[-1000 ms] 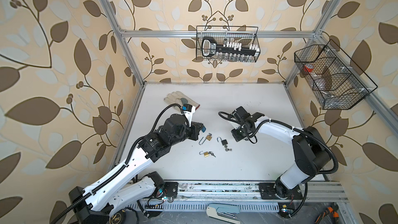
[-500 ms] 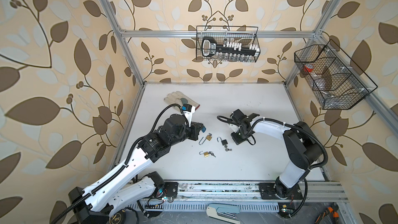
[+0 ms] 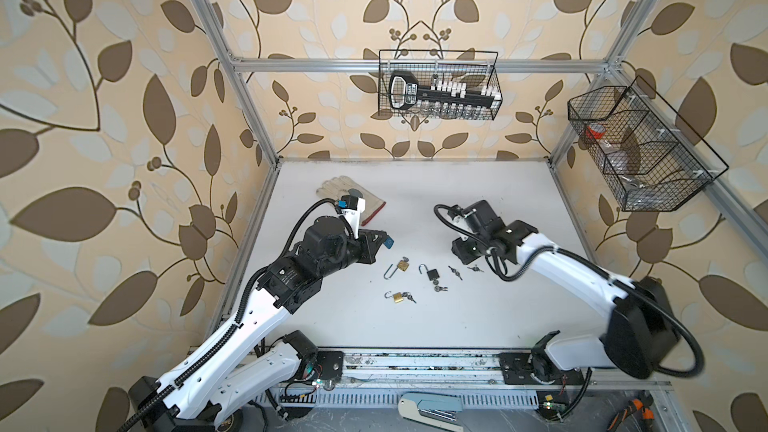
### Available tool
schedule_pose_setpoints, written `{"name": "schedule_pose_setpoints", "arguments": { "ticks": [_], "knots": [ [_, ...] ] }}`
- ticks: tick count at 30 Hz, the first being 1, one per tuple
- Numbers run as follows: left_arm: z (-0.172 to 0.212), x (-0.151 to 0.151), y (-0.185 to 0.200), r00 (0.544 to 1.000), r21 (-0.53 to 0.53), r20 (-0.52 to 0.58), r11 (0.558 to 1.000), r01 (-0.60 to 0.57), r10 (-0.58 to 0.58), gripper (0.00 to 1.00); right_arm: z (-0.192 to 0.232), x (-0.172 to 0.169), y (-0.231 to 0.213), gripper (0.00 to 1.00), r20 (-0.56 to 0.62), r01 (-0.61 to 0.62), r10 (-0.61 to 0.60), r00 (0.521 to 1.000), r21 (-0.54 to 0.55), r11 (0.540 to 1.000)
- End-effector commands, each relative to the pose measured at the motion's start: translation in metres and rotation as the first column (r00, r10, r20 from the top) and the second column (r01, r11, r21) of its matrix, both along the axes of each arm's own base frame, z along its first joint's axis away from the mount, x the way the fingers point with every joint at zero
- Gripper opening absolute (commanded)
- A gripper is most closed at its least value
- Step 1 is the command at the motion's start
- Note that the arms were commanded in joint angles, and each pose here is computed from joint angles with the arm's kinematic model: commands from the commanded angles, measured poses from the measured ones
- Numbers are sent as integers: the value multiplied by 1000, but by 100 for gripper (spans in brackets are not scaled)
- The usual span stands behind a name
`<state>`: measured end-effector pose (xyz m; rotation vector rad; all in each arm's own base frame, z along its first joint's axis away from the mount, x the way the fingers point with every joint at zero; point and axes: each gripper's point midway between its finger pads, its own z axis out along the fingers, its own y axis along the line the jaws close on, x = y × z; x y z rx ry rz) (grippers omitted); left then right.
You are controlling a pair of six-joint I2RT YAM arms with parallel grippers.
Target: Lock with the key
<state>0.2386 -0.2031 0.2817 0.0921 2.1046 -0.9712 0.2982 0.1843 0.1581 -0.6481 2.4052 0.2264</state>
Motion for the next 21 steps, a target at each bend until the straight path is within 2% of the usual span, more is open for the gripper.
{"name": "schedule_pose_setpoints", "arguments": {
  "ticks": [1, 3, 6, 8, 11, 15, 21],
  "knots": [
    [27, -4, -22, 993, -134, 55, 985, 110, -104, 0, 53, -12, 26, 44, 221, -144, 109, 969, 150, 978],
    [31, -2, -33, 988, -158, 49, 975, 155, -149, 0, 83, -26, 39, 45, 332, -231, 155, 930, 202, 952],
    [38, 1, -49, 979, -212, 43, 956, 204, -199, 0, 113, -46, 57, 48, 462, -342, 222, 859, 195, 919],
    [42, 1, -57, 975, -250, 47, 942, 223, -218, 0, 124, -56, 66, 55, 519, -381, 248, 818, 165, 910],
    [45, 0, -64, 974, -256, 54, 940, 224, -218, 0, 137, -66, 78, 59, 569, -418, 269, 777, 147, 897],
    [48, -1, -68, 977, -276, 69, 937, 213, -202, 0, 144, -75, 94, 64, 608, -436, 278, 744, 125, 891],
    [50, -6, -71, 974, -283, 76, 932, 228, -215, 0, 138, -69, 106, 64, 610, -420, 287, 738, 82, 904]
  ]
}}
